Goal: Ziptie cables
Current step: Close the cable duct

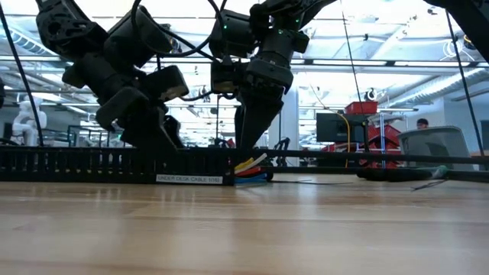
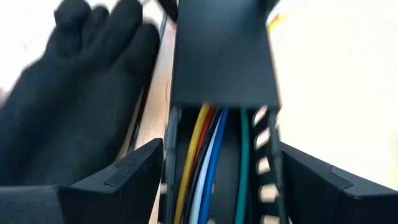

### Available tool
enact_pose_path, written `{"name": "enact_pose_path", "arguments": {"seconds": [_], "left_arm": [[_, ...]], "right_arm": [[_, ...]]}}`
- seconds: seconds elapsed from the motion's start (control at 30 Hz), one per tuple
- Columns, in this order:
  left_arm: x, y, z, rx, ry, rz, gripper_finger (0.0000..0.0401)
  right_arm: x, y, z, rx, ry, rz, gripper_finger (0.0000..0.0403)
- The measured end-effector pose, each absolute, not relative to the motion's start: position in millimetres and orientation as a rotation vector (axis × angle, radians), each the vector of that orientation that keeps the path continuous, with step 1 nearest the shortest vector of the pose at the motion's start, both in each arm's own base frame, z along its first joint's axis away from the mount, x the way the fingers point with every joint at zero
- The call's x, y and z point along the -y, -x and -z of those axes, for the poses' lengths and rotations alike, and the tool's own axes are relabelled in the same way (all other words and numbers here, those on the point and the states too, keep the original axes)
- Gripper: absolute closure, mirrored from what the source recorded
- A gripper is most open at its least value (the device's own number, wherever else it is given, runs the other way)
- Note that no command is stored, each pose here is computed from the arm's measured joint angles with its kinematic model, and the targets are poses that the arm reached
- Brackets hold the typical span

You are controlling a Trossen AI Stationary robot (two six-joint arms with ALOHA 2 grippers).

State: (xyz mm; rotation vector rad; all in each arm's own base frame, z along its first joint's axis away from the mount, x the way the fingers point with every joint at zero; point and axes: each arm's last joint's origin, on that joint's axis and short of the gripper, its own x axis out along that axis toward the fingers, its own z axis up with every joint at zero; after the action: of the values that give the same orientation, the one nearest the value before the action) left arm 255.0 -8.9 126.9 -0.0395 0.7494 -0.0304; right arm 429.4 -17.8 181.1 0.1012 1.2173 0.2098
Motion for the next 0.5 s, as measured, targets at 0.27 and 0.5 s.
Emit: {"name": "enact_pose_path", "arguments": {"seconds": [0.27,0.5], "left_arm": [[9.0,-255.5,-129.3,-0.734,0.041,0.032,0.0120],[9.0,-253.9,-131.6,-0.738,0.059,0.028,0.0120]], "right_arm": [[17.8,-429.3,-181.0,-1.218,-0.101,-0.209,0.0147],[17.8,-429.3,-181.0,-1.218,-0.101,-0.209,0.0147]]}}
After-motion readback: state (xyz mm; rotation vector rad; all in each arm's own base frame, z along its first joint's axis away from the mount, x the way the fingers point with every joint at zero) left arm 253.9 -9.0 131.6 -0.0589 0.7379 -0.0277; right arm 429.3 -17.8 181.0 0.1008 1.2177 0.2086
